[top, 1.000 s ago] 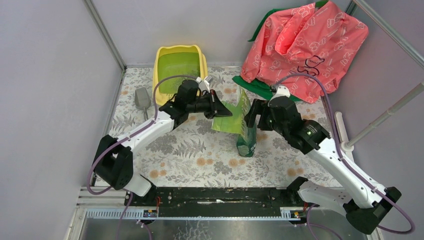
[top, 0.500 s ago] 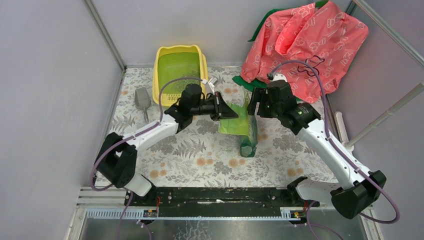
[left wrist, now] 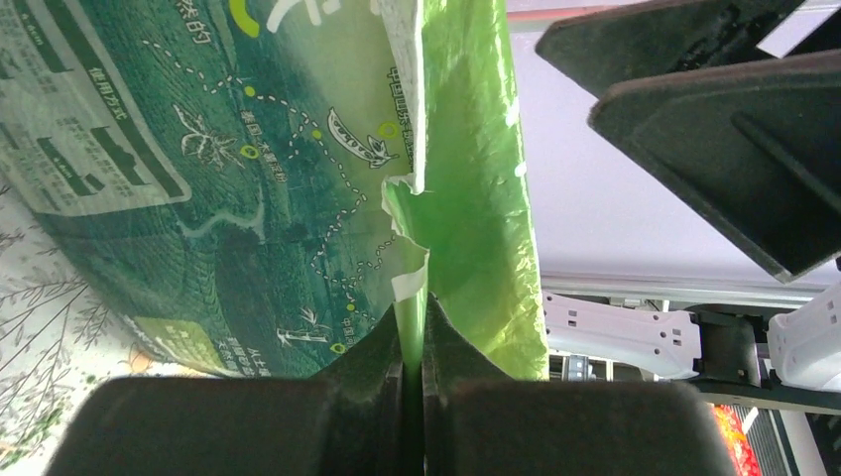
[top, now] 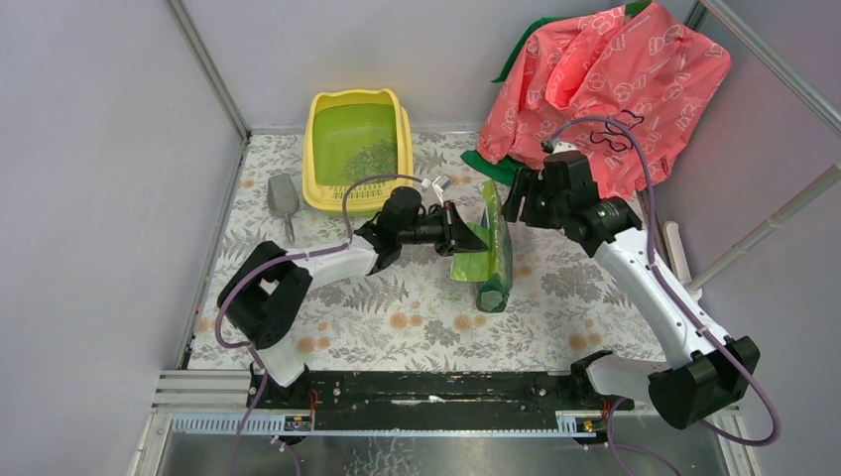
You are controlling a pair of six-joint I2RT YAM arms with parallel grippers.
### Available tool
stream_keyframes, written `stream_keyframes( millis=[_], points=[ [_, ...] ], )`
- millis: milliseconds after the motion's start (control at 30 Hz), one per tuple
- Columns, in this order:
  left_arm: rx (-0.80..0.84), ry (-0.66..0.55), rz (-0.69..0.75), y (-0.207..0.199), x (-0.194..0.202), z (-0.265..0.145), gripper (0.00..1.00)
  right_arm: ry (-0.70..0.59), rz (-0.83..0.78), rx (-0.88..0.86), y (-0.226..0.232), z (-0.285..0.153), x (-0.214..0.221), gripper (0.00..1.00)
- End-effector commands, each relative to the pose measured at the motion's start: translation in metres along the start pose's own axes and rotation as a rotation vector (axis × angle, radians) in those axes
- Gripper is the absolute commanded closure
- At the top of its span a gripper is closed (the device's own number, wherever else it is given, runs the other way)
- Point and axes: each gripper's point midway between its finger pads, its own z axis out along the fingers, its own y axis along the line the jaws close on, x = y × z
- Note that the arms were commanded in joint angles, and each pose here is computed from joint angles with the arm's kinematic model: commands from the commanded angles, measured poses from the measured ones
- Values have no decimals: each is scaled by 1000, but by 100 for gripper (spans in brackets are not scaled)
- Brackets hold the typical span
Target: Fill the litter box with clean litter
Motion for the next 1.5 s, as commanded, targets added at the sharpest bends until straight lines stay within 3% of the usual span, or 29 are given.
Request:
stream_keyframes(
  millis=[0,167,367,633,1467],
  points=[
    [59,17,11,-3,9,9,92,-21,-18,-54,9,8,-12,30],
    [72,23,17,-7,8,13,92,12,-32,-99,20,19,-13,32],
    [76,26,20,-9,8,13,92,28,-41,-79,21,32,-19,42],
    [84,49,23,-11,11,18,92,47,-69,22,8,52,-27,71],
    [113,84,22,-8,13,26,92,148,-81,86,-8,79,2,75]
  ],
)
